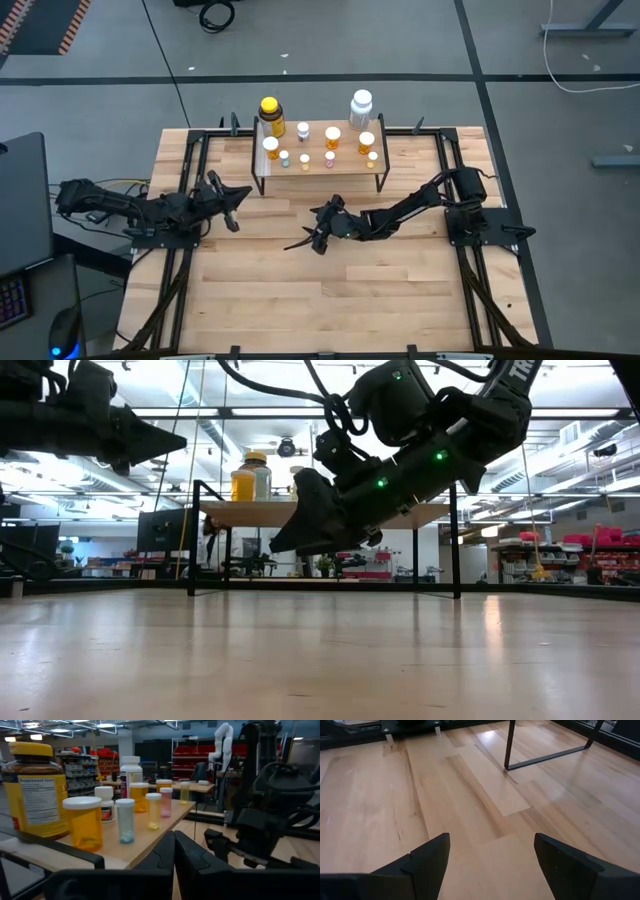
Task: Pick and place medicine bottles onto shelf by color
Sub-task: Return to Home Position
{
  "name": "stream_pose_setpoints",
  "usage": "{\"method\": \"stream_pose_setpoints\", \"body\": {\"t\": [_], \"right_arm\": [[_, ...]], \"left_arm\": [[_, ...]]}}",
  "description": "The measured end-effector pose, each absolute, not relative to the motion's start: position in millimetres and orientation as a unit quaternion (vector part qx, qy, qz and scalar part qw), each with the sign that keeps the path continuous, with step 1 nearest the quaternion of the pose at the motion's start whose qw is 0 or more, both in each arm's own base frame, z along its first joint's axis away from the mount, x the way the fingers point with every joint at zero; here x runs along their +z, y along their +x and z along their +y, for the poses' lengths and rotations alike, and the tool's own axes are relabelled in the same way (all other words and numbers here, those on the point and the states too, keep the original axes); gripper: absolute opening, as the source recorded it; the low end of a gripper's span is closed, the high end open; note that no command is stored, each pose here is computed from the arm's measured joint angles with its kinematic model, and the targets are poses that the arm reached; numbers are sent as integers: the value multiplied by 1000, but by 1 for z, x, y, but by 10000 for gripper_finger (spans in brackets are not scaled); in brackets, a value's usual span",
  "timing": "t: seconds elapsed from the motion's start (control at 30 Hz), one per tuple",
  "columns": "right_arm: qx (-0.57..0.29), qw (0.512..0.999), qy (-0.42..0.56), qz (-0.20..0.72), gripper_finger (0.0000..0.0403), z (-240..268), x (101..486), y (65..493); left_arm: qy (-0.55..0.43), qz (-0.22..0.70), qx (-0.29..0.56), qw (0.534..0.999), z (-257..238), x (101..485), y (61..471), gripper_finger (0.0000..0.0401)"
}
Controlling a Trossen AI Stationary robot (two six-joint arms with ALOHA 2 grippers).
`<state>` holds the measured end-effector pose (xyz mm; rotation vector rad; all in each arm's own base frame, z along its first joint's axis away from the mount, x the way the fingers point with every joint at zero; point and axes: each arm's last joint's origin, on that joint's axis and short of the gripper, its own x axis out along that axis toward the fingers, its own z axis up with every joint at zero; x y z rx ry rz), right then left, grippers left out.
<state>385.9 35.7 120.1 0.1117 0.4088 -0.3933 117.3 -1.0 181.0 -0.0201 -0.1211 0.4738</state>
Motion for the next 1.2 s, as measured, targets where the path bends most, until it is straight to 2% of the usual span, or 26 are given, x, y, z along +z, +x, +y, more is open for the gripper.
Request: {"method": "stream_pose_setpoints", "body": {"t": [0.7,1.2], "right_arm": [[-197,953,49,223,297,34,116,384],[-201,950,57,231,297,34,114,383]], "left_arm": [[35,-32,235,971,0,177,117,4],[-6,-19,202,979,-1,186,112,2]]}}
